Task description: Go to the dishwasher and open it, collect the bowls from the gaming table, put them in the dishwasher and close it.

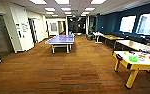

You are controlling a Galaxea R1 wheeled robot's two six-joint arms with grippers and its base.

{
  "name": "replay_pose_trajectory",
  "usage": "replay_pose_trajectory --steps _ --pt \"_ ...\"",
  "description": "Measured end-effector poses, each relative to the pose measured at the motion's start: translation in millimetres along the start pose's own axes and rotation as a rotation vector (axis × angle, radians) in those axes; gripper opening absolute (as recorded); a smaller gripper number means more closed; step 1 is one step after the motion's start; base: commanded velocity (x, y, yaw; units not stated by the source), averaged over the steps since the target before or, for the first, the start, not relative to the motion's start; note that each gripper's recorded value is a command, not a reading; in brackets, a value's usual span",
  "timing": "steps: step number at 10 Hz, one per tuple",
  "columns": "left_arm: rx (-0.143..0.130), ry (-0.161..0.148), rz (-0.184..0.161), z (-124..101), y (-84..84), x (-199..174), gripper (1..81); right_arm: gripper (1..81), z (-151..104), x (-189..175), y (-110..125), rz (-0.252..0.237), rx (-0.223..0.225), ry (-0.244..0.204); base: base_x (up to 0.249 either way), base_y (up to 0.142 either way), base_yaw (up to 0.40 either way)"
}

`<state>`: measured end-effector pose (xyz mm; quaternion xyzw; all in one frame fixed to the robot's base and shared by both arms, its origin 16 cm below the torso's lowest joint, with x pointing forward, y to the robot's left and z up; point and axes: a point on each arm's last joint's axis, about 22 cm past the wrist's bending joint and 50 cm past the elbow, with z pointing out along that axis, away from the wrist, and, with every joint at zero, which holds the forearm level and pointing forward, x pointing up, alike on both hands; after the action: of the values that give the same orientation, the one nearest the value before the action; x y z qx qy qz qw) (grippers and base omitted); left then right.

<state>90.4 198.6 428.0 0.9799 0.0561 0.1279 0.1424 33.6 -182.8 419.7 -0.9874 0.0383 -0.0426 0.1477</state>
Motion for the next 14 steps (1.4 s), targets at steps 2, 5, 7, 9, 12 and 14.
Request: replay_pose_trajectory --steps 2,5,7,9,12,14 --pt "0.000 0.000 0.000 0.0 0.0 0.0 81.1 81.1 0.0 0.0 0.0 0.000 0.000 0.000 0.229 0.000 0.000" --pt "0.000 0.000 0.002 0.1 0.3 0.0 81.1 81.1 0.0 0.1 0.4 0.000 0.000 0.000 0.229 0.000 0.000" --pt "0.000 0.000 0.003 0.0 0.0 -0.1 81.1 81.1 0.0 -0.4 0.0 0.000 0.000 0.000 0.229 0.000 0.000" --pt "-0.001 0.000 0.003 0.1 0.5 -0.1 81.1 81.1 0.0 -0.4 0.0 0.000 0.000 0.000 0.229 0.000 0.000" --pt "0.000 0.000 0.003 0.0 0.0 0.0 81.1 81.1 0.0 0.0 0.0 0.000 0.000 0.000 0.229 0.000 0.000" --pt "0.000 0.000 0.003 0.0 0.0 0.0 81.1 81.1 0.1 0.0 -0.3 0.000 0.000 0.000 0.229 0.000 0.000"
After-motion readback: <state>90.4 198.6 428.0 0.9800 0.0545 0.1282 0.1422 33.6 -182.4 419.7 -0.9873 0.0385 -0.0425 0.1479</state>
